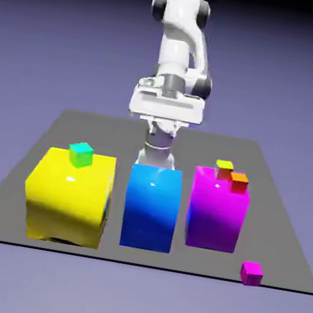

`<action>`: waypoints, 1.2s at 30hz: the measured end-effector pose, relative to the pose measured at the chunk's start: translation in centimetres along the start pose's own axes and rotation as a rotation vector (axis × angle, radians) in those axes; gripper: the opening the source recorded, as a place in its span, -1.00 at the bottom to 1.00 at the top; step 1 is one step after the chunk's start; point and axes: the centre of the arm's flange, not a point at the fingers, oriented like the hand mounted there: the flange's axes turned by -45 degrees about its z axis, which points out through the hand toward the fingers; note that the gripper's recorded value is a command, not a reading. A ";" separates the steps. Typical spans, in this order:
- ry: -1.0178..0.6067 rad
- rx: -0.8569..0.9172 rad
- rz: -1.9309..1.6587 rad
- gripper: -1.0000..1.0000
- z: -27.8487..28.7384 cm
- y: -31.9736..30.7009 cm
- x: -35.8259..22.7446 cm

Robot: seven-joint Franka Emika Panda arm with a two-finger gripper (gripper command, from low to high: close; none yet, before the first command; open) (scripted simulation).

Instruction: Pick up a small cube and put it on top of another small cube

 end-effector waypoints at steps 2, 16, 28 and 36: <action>-0.066 0.007 -0.034 0.00 1.8 -1.7 1.2; -0.489 0.053 -0.237 0.00 14.4 -16.5 4.3; -0.780 0.081 -0.307 0.00 22.6 -28.0 2.9; -0.951 0.093 -0.281 0.00 26.6 -33.0 1.8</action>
